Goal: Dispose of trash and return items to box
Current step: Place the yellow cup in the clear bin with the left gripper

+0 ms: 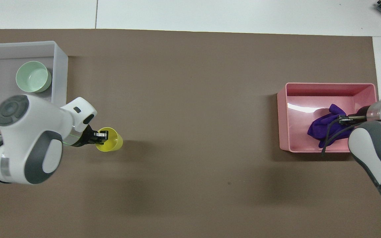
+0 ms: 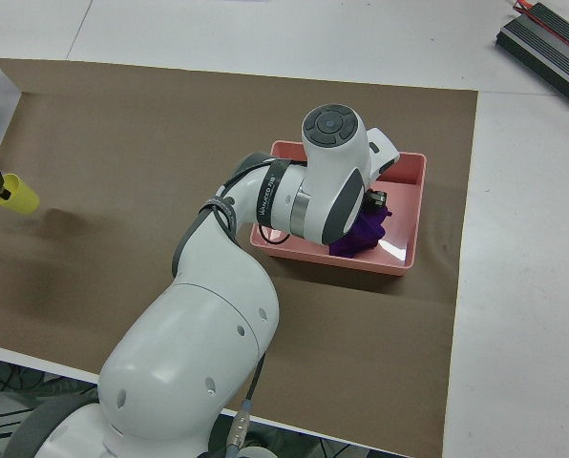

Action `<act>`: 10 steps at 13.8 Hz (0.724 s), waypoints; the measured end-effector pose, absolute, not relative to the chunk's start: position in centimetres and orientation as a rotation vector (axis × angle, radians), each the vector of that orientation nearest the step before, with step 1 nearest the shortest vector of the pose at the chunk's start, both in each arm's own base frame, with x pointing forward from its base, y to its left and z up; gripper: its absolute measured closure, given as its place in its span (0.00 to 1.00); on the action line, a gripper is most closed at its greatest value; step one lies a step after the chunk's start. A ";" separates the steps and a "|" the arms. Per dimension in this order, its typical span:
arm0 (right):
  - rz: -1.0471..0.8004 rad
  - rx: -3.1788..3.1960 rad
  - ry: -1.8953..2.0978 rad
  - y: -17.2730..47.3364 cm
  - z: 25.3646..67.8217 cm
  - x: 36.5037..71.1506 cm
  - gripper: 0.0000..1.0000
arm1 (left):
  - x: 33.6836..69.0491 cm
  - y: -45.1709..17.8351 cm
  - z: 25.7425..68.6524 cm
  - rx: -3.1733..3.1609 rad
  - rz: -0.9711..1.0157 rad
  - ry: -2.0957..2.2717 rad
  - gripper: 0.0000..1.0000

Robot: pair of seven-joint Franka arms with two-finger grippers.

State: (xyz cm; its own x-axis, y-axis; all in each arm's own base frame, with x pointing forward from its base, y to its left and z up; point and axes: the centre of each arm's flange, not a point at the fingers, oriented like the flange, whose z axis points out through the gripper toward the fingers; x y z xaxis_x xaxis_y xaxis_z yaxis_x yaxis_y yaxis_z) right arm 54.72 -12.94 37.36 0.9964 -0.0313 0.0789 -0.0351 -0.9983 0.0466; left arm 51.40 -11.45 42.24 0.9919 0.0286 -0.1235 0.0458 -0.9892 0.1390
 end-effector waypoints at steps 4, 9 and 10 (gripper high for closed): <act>0.178 3.085 -0.029 -12.0 38.9 55.7 0.33 | 55.3 -2.8 53.0 2.962 -0.076 0.212 0.97; 0.291 3.087 -0.066 -8.0 45.0 56.7 0.00 | 61.7 8.1 52.1 2.951 0.037 0.305 0.97; 0.272 3.094 -0.107 -7.2 46.4 56.7 0.00 | 63.2 10.1 50.7 2.954 0.072 0.314 0.97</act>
